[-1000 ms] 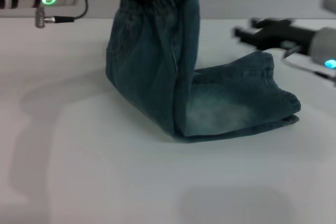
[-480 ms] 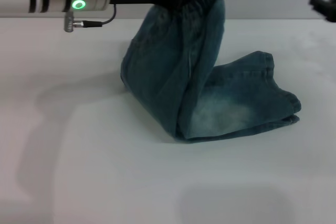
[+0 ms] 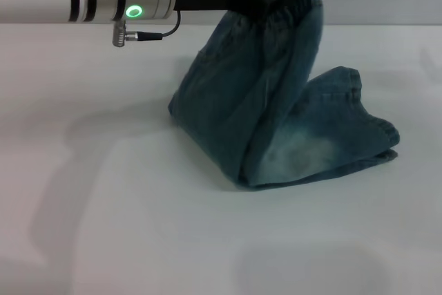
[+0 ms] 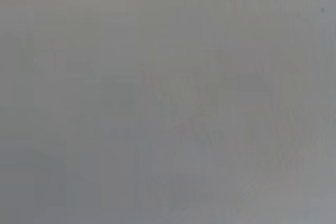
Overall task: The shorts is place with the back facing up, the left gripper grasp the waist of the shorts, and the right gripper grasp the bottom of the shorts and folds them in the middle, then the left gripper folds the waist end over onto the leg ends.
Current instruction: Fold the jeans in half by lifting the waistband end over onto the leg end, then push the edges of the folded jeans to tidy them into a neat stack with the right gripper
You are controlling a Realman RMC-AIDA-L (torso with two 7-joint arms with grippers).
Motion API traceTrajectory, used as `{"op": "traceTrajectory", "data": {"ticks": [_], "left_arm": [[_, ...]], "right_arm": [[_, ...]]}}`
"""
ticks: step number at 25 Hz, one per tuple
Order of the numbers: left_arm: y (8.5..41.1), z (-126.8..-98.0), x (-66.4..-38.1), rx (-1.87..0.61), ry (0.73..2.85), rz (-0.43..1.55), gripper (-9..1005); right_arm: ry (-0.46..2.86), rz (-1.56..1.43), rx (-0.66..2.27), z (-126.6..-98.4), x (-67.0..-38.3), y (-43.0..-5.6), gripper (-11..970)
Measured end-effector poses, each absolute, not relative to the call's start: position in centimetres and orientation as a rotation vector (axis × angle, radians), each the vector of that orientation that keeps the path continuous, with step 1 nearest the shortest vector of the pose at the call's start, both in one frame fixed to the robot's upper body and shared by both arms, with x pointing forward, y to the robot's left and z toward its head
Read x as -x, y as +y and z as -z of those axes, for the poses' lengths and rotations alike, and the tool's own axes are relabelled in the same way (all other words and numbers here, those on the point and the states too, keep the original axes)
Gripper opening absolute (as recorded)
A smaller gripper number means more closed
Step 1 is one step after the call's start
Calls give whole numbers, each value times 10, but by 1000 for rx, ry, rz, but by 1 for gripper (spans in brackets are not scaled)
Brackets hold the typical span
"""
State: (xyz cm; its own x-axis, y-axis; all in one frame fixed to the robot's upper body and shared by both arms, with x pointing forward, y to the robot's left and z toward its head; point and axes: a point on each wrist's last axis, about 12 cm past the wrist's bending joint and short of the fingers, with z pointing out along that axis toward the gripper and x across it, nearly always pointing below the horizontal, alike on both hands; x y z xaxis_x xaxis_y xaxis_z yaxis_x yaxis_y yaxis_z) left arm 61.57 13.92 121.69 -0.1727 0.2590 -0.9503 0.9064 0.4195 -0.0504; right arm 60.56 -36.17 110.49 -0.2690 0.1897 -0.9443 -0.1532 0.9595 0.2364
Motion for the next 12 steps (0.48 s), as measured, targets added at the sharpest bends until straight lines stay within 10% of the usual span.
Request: {"op": "traceTrajectory", "data": {"ticks": [12], "left_arm": [[140,-1216,-612,-970,1664,873,310]], "right_arm": [[1821,-343,-13,-1102,-605,-357,515]]}}
